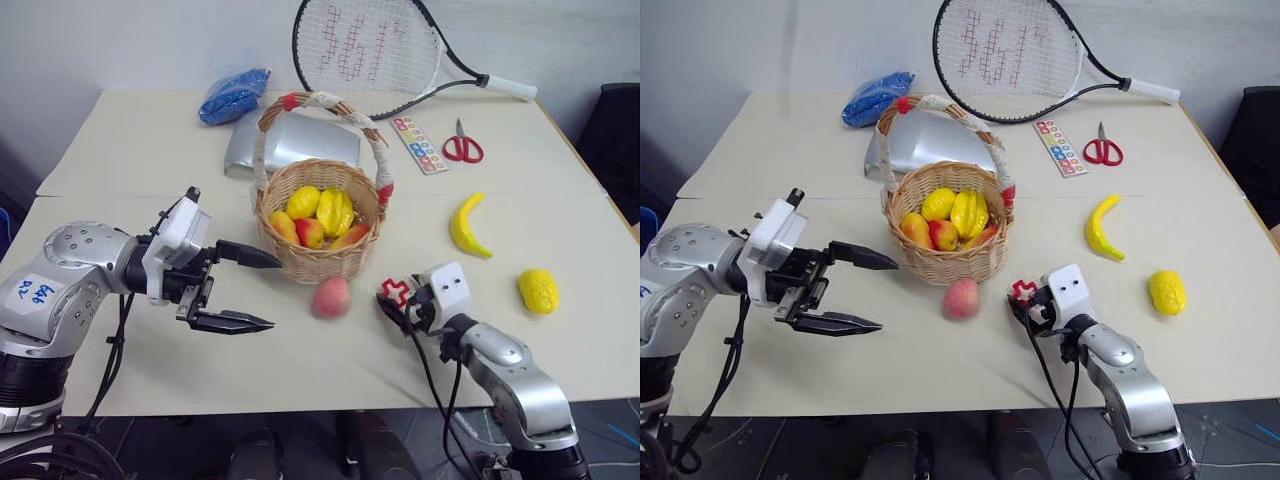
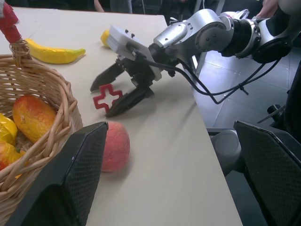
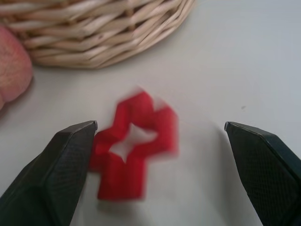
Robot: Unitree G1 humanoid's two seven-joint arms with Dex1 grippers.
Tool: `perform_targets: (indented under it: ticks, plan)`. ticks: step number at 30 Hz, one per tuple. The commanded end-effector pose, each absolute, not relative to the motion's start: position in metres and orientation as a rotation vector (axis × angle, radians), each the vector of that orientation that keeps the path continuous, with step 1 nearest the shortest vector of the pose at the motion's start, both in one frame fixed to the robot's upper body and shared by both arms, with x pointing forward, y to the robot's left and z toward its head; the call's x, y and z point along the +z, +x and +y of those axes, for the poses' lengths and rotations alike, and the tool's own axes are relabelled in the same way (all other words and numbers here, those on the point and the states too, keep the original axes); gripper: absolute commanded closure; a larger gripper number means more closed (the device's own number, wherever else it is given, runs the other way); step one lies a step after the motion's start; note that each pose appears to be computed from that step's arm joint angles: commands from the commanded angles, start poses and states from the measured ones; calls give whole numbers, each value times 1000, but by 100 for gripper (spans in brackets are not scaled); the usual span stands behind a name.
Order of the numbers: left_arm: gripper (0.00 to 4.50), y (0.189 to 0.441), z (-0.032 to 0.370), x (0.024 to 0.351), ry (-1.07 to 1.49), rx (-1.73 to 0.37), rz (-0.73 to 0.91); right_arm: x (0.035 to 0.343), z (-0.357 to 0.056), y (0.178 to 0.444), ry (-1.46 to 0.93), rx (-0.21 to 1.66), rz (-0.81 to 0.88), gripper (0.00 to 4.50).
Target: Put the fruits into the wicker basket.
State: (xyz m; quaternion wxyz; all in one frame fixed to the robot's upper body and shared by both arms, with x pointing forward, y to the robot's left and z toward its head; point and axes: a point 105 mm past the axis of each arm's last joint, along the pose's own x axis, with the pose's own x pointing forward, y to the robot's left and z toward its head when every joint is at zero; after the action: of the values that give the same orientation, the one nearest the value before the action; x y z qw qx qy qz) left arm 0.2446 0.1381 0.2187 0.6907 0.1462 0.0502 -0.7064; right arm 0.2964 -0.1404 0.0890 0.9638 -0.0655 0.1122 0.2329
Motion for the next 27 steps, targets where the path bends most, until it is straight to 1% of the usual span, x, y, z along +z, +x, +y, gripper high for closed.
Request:
perform_targets:
  ticks: [1,7,10,12,15,18,21,24,27]
  plan:
    - [0,245,138,224,353,-1575,74,97,-133,286,-90,536,210,1]
    - [0,246,136,221,352,-1574,69,92,-139,288,-121,525,233,1]
    - [0,247,136,222,352,-1573,62,96,-129,285,-155,619,209,1]
    - [0,248,137,222,351,-1570,61,96,-131,283,-207,636,211,1]
    - [0,248,138,222,351,-1564,63,106,-148,284,-221,599,194,1]
    - [0,247,139,221,350,-1561,67,119,-156,279,-228,619,155,1]
    - [0,244,139,220,339,-1562,78,126,-147,267,-217,725,140,1]
    - [0,242,140,219,332,-1566,93,119,-127,256,-204,848,164,1]
    - [0,241,140,218,327,-1572,107,109,-111,258,-197,898,185,1]
